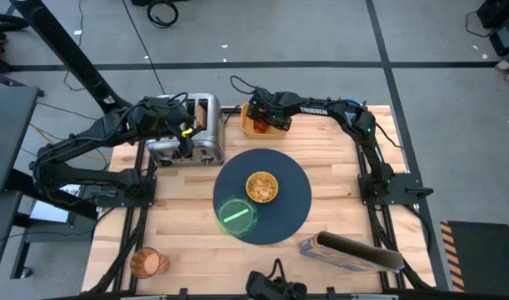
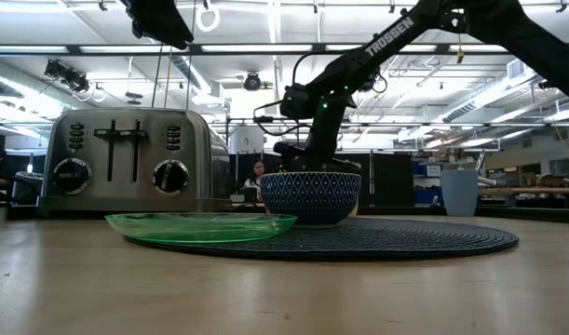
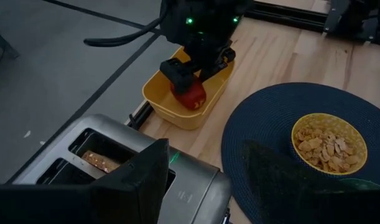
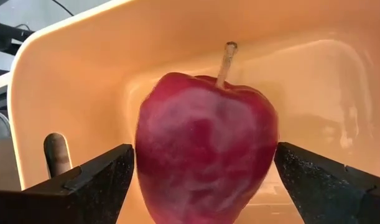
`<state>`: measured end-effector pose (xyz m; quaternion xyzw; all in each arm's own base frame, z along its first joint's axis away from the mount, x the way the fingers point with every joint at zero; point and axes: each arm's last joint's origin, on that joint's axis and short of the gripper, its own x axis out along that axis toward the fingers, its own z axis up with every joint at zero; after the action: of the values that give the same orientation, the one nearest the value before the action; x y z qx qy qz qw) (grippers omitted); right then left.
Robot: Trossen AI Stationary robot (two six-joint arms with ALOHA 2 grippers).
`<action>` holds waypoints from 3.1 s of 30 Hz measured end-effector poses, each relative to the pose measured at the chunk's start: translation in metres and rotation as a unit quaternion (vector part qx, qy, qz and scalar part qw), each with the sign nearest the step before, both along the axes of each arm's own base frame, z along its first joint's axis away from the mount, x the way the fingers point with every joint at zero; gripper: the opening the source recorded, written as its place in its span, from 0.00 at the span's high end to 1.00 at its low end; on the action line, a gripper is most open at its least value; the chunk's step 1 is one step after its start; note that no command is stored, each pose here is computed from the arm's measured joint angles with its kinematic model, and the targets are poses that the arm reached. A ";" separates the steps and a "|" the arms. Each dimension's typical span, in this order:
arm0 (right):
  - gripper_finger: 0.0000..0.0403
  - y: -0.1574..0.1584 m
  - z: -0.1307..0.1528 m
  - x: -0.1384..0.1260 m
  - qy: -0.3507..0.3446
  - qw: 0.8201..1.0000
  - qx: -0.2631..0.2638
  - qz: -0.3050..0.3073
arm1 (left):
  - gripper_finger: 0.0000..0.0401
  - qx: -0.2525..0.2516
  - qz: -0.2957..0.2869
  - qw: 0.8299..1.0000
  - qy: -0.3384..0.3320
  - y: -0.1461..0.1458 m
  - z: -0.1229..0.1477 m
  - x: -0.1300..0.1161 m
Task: Arrange a breakfast setting
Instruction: Put the red apple on the table mat to the top left of the yellow bowl
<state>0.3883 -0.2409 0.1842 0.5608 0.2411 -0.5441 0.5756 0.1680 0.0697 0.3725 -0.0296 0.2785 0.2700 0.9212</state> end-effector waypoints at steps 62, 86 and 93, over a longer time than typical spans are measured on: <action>0.17 -0.002 0.034 -0.004 0.096 0.991 -0.090 0.013 | 0.48 -0.008 -0.031 0.999 0.025 -0.001 -0.003 -0.005; 0.18 0.177 0.097 0.085 0.031 0.862 -0.360 0.356 | 0.48 -0.082 -0.204 0.970 -0.101 -0.023 0.017 -0.070; 0.18 0.230 0.104 0.088 0.074 0.783 -0.427 0.446 | 0.48 -0.145 -0.167 0.969 -0.112 -0.009 -0.025 -0.049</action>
<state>0.4765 -0.0109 0.2885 0.0455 0.2493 -0.3140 0.9150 0.1189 0.0603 0.3476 -0.1459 0.2102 0.0639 0.9646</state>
